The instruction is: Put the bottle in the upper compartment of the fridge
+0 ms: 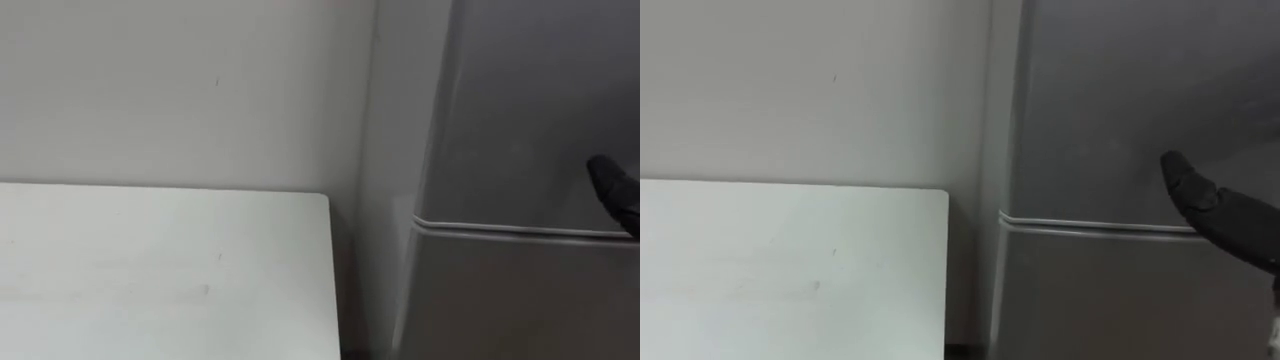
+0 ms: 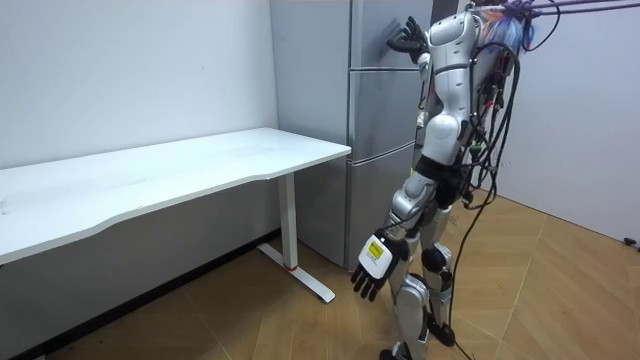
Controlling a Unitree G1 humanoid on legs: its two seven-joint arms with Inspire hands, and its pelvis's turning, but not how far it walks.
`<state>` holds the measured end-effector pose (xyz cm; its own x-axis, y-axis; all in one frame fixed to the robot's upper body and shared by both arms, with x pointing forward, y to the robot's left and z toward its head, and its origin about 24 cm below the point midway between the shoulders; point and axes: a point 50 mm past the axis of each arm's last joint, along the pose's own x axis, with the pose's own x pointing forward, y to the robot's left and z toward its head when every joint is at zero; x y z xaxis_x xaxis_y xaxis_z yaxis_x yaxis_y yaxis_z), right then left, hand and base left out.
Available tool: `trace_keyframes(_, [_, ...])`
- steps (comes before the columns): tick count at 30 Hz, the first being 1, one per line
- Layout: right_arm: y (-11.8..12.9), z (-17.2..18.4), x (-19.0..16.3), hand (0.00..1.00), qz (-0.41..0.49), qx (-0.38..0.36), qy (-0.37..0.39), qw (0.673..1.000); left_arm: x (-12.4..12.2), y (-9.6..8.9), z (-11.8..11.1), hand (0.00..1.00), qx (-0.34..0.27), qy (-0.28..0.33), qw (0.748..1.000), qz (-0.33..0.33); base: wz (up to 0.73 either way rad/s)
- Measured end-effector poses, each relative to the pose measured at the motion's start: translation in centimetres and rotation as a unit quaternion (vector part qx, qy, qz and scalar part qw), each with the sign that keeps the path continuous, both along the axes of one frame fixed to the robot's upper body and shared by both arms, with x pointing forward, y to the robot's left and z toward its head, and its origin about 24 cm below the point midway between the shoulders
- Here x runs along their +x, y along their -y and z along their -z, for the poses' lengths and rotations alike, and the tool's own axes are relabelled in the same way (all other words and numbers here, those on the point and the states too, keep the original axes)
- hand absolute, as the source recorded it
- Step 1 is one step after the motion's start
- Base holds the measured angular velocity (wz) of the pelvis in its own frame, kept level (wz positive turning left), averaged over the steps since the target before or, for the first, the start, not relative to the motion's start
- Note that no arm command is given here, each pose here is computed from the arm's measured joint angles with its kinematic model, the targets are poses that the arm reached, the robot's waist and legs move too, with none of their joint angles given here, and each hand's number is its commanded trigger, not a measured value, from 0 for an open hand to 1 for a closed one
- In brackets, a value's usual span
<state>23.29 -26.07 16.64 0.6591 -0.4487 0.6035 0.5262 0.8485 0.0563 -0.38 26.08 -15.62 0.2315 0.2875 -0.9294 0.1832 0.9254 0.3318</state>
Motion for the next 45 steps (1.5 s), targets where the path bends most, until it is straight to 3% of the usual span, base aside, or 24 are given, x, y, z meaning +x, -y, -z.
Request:
trace_keyframes(10, [0.4, 2.3, 1.0, 0.00, 0.056, -0.072, -0.044, 0.995, 1.2, 0.2, 0.1, 0.00, -0.008, 0.003, 1.000, 0.026, 0.00])
trace_keyframes(18, [0.3, 3.1, 1.7, 0.00, 0.079, -0.088, -0.050, 0.992, 1.6, 0.2, 0.1, 0.00, -0.003, 0.000, 1.000, 0.029, 0.02])
trace_keyframes(38, [0.7, 2.7, 1.4, 0.00, 0.072, -0.029, -0.027, 0.997, 0.2, -0.5, -0.2, 0.00, 0.008, -0.003, 1.000, 0.011, 0.03])
trace_keyframes(45, [4.3, 1.1, 0.4, 0.00, 0.130, -0.001, -0.018, 0.991, -0.2, -0.8, -0.4, 0.00, 0.014, 0.003, 1.000, -0.004, 0.05])
